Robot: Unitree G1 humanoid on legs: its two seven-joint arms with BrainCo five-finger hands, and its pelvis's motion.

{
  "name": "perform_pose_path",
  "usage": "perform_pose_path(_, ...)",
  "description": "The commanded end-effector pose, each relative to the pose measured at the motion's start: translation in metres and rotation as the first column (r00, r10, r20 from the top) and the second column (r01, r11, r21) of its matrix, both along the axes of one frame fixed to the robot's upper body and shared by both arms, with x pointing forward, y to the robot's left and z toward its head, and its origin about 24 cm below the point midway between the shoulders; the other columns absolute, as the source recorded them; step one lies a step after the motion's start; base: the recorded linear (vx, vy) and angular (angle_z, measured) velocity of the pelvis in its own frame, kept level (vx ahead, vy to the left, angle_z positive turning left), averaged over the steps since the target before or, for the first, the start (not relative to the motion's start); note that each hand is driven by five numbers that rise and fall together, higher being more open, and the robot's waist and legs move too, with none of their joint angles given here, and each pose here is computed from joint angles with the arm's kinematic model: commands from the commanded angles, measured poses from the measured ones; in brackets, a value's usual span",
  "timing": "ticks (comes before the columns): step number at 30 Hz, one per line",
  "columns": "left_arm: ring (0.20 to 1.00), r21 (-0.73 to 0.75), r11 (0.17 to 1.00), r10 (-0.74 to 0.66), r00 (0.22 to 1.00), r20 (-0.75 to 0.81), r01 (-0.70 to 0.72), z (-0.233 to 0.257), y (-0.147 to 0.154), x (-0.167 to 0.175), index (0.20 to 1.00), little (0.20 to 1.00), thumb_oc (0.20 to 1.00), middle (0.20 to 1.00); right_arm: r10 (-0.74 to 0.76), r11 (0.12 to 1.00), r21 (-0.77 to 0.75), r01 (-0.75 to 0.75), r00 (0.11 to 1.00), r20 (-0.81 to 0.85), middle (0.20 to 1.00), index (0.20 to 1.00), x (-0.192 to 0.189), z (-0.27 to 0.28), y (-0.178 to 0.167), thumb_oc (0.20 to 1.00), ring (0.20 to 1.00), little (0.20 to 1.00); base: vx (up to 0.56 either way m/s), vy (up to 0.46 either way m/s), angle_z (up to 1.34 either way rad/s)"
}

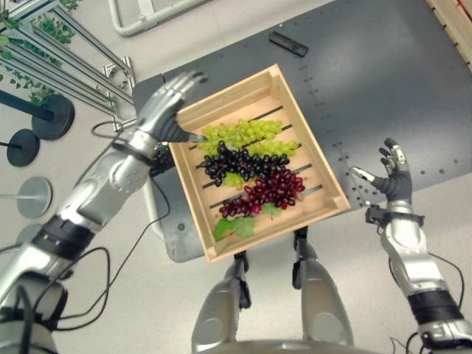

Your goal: Pick up the fruits from the basket on one side to the basket on the other side

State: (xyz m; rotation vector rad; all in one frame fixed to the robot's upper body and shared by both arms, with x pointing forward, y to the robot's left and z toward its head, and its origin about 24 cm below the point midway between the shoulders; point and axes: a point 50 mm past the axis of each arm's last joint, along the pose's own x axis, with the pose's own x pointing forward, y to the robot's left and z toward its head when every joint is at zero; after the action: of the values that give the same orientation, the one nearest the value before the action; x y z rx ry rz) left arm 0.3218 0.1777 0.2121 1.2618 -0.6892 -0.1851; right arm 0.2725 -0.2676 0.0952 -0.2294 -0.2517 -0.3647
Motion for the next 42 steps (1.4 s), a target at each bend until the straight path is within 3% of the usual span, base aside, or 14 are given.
perform_pose_path(1,1.0,0.073,0.993,0.089,0.992,0.095,-0.096,0.023,0.013,0.012,1.0,1.0,1.0,1.0,0.024,0.999,0.026,-0.029,0.986,0.166,1.0,1.0,-0.005,0.025,0.004,1.0,1.0,1.0,-0.05,-0.015,-0.08)
perform_pose_path(6,1.0,0.145,0.971,0.189,0.982,0.024,-0.191,0.003,0.021,0.03,1.0,1.0,1.0,1.0,0.041,0.998,0.028,-0.049,0.975,0.22,1.0,1.0,0.002,0.036,0.013,1.0,1.0,1.0,-0.03,-0.004,-0.16)
perform_pose_path(11,1.0,0.1,0.965,0.246,0.969,-0.03,-0.242,-0.01,0.024,0.04,1.0,1.0,1.0,1.0,0.07,0.997,-0.003,-0.072,0.965,0.254,1.0,1.0,0.008,0.047,0.022,1.0,1.0,1.0,-0.02,0.009,-0.07)
perform_pose_path(17,1.0,0.126,0.961,0.254,0.966,-0.051,-0.246,-0.02,0.012,0.048,1.0,1.0,1.0,1.0,0.079,0.997,-0.026,-0.074,0.96,0.269,1.0,1.0,0.014,0.052,0.03,1.0,1.0,1.0,0.0,-0.002,-0.02)
perform_pose_path(28,1.0,0.281,0.946,0.21,0.966,-0.15,-0.162,-0.071,-0.039,0.057,1.0,1.0,1.0,1.0,0.088,0.996,-0.054,-0.075,0.948,0.305,1.0,1.0,0.024,0.062,0.043,1.0,1.0,1.0,0.0,0.003,0.0)
perform_pose_path(42,1.0,0.444,0.858,0.329,0.94,-0.09,-0.258,-0.088,-0.048,0.069,1.0,1.0,1.0,1.0,0.063,0.998,-0.047,-0.052,0.948,0.31,1.0,1.0,0.022,0.059,0.045,1.0,1.0,1.0,0.0,-0.006,-0.04)
